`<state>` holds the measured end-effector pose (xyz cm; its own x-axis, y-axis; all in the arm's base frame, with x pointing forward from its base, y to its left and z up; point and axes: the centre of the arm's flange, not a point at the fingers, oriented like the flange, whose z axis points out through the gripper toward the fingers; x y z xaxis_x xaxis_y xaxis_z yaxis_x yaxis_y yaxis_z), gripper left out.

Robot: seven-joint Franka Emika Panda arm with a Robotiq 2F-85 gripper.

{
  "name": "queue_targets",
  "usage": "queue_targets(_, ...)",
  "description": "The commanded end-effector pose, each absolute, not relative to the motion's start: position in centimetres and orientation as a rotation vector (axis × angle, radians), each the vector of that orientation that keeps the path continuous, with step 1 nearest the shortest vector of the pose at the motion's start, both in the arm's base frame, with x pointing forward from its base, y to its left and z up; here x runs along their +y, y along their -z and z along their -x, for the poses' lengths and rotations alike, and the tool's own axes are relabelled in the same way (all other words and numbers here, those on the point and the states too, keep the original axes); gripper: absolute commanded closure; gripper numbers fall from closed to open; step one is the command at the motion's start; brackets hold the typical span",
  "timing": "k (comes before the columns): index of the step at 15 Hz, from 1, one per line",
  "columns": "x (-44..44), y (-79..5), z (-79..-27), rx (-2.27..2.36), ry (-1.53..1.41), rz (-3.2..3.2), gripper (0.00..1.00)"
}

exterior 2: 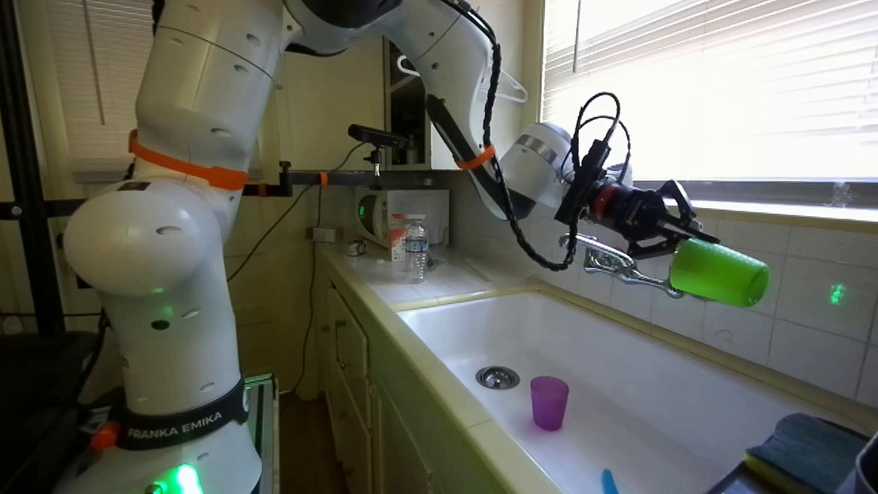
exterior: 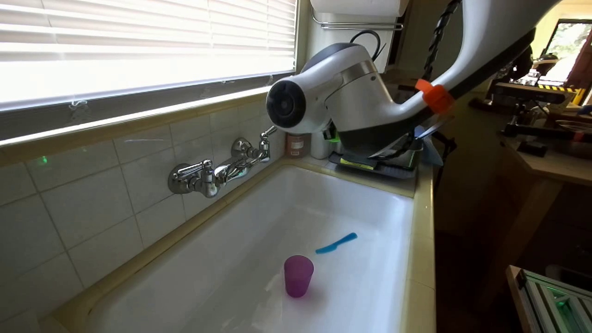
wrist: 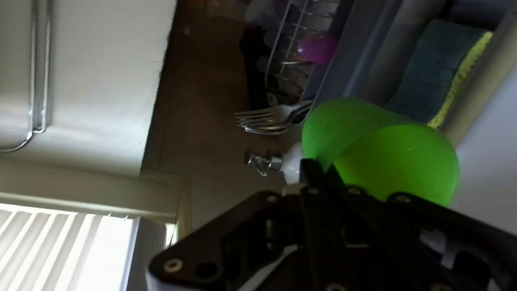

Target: Push the faucet to the left then pour the liquid out of the green cup and place the cup on the dishrack.

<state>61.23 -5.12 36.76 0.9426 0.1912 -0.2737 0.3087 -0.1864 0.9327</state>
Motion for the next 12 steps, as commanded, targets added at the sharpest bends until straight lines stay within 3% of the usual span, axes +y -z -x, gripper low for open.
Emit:
queue_targets(1, -6.4, -38.1, -59.7, 0.278, 0.091, -1.954, 0.99)
queue_targets(12, -11.9, -41.4, -56.4, -0.148, -0.006, -2.393, 0.99)
